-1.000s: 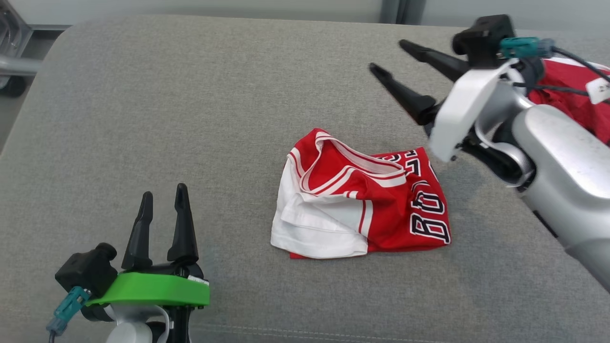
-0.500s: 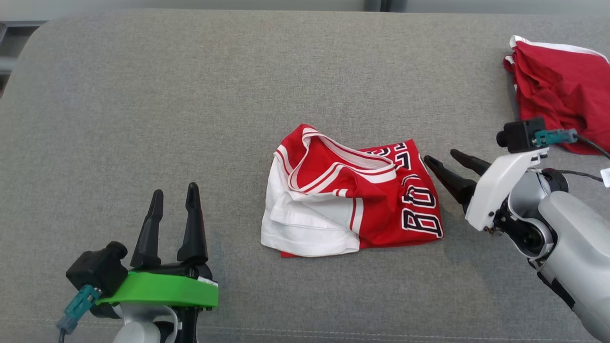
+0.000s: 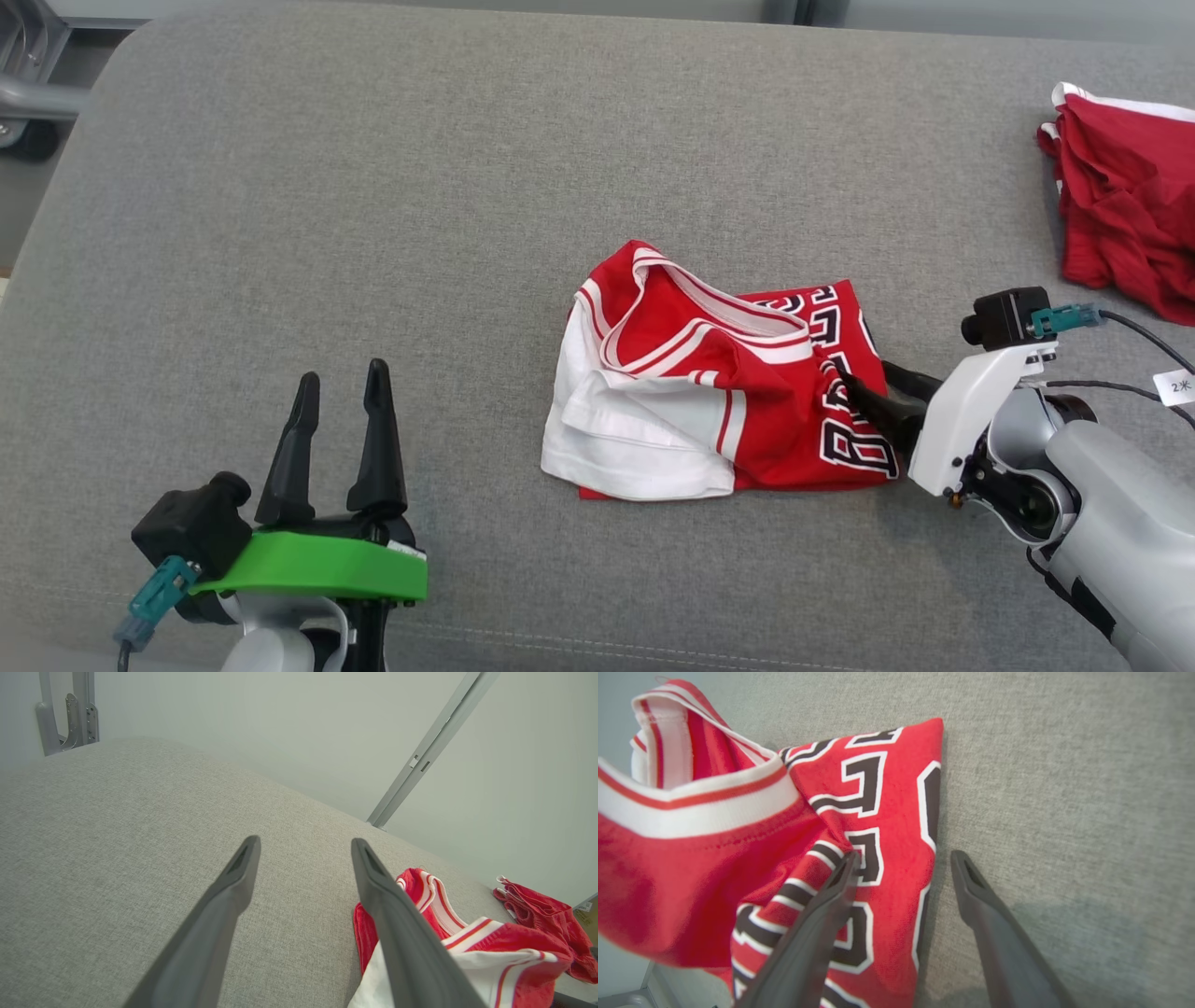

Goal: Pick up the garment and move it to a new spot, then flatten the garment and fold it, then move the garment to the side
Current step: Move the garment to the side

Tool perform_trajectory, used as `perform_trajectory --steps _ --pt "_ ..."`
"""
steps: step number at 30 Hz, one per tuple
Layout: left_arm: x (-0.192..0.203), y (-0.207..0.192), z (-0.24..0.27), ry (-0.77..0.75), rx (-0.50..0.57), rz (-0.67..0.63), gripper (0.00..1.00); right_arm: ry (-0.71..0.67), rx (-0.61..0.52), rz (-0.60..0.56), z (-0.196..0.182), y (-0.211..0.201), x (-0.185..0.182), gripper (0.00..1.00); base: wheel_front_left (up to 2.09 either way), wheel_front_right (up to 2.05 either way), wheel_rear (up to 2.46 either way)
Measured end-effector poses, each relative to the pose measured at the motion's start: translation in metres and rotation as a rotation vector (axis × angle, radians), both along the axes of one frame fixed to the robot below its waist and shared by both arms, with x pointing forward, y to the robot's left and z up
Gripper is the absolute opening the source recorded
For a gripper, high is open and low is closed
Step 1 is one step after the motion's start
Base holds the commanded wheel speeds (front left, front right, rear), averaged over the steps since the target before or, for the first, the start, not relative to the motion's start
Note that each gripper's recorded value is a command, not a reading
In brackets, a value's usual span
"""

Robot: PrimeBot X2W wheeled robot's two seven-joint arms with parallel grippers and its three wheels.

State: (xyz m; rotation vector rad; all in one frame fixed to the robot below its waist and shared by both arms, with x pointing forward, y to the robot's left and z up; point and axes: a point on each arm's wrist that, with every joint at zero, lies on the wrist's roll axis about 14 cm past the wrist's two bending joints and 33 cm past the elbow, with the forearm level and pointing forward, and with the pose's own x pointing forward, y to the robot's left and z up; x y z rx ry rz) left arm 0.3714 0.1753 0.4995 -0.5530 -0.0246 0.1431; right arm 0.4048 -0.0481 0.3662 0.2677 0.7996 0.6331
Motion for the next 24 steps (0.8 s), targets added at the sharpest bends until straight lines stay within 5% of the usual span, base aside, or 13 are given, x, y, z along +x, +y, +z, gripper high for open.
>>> perform_trajectory --steps 8,10,15,24 --pt "-0.002 0.003 0.003 -0.008 0.002 0.009 1.0 0.051 0.027 0.003 -0.002 0.01 -0.007 1.0 0.0 0.0 0.0" --pt "-0.002 0.003 0.003 -0.009 0.002 0.011 1.0 0.064 0.039 0.003 -0.002 0.014 -0.009 0.57 0.0 0.0 0.0" --pt "-0.002 0.003 0.004 -0.012 0.002 0.01 1.0 0.07 0.062 -0.003 -0.001 0.02 -0.011 0.0 0.0 0.0 0.0" --pt "-0.001 0.01 0.007 -0.021 0.005 0.028 1.0 -0.155 0.043 -0.002 0.04 0.015 0.032 0.0 0.0 0.0 0.0"
